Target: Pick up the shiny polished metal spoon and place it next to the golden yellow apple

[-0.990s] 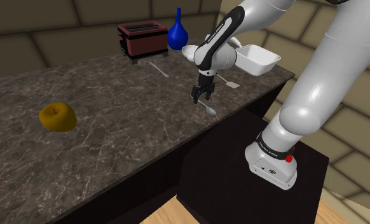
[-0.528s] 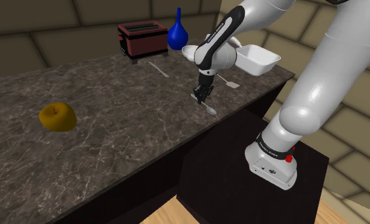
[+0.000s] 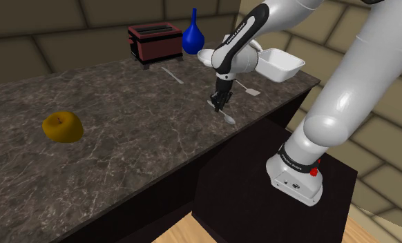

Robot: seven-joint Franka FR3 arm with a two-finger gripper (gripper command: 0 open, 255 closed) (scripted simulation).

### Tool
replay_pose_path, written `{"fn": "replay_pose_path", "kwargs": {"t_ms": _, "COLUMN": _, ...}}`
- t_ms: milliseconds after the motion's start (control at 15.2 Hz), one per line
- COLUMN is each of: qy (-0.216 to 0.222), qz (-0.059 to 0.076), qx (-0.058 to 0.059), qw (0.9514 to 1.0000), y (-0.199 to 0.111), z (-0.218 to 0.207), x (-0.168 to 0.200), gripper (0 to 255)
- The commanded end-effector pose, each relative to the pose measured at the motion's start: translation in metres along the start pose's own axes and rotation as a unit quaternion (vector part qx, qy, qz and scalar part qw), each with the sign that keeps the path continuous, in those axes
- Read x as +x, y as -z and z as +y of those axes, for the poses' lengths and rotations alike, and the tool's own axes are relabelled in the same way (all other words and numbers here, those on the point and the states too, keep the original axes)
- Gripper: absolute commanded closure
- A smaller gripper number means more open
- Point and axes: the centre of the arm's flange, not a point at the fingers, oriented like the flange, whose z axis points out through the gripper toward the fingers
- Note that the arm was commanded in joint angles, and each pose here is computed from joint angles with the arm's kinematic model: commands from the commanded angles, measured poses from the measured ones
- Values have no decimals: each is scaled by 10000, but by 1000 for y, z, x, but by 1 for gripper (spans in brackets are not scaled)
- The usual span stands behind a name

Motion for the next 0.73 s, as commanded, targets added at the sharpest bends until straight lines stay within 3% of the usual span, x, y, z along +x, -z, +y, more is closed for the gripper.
{"fn": "replay_pose_path", "kwargs": {"t_ms": 0, "qy": 3, "qz": -5, "qx": -1, "qw": 10000, "y": 10, "z": -2, "x": -2, "gripper": 255}}
{"fn": "replay_pose_path", "kwargs": {"t_ms": 660, "qy": 3, "qz": -5, "qx": -1, "qw": 10000, "y": 62, "z": -9, "x": -9, "gripper": 255}}
